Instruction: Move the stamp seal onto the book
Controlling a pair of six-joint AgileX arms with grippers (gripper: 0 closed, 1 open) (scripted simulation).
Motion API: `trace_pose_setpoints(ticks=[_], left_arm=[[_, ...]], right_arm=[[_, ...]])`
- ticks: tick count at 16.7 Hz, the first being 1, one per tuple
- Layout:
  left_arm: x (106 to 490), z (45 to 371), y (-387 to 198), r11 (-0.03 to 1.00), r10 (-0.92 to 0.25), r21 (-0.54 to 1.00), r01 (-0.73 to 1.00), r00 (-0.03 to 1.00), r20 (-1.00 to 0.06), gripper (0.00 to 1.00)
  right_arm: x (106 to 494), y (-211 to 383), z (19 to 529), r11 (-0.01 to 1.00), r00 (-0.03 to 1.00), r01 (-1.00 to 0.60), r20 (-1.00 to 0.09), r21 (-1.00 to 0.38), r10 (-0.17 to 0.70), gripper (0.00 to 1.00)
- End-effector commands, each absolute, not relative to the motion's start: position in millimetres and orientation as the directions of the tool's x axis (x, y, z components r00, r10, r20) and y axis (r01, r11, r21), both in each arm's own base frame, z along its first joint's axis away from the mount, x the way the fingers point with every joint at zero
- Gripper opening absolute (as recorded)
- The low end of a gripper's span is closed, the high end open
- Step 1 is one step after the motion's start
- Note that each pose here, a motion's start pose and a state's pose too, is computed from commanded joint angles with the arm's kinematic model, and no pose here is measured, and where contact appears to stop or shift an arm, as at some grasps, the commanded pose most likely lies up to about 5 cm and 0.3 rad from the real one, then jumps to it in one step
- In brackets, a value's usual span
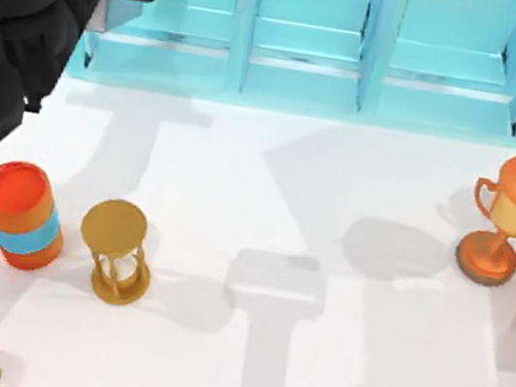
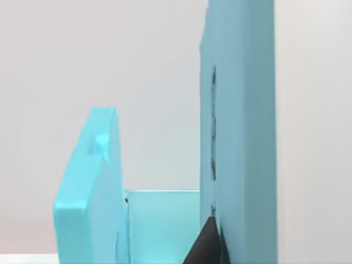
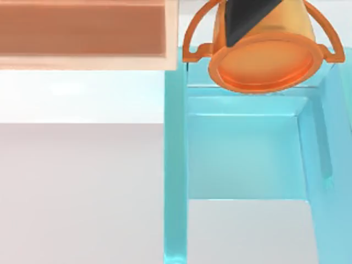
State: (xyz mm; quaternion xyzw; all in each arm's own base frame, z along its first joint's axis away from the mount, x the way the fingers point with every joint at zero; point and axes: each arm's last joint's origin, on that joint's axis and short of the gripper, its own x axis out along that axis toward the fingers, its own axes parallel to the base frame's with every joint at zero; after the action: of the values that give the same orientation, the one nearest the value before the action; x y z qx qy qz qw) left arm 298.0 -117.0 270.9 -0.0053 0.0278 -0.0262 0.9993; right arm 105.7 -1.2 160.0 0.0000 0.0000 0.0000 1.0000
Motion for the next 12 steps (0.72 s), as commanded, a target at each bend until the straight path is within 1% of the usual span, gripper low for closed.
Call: trace_pose_setpoints(ticks=[2,5,12], left_arm=[[274,282,-112,0.999,-0.053,-0.013,0.052,0.997,-0.053,0.00],[252,279,-109,0.999,-0.052,0.003,0.052,0.995,-0.089,0.00],[252,274,-110,0.999,-0.046,0.005,0.047,0.993,-0.106,0.00]], right_arm=[[106,-1,160,1.000,1.000,0.000,0.000,0.000,0.000,1.00],[106,-1,160,1.000,1.000,0.000,0.000,0.000,0.000,1.00],[106,-1,160,1.000,1.000,0.000,0.000,0.000,0.000,1.00]])
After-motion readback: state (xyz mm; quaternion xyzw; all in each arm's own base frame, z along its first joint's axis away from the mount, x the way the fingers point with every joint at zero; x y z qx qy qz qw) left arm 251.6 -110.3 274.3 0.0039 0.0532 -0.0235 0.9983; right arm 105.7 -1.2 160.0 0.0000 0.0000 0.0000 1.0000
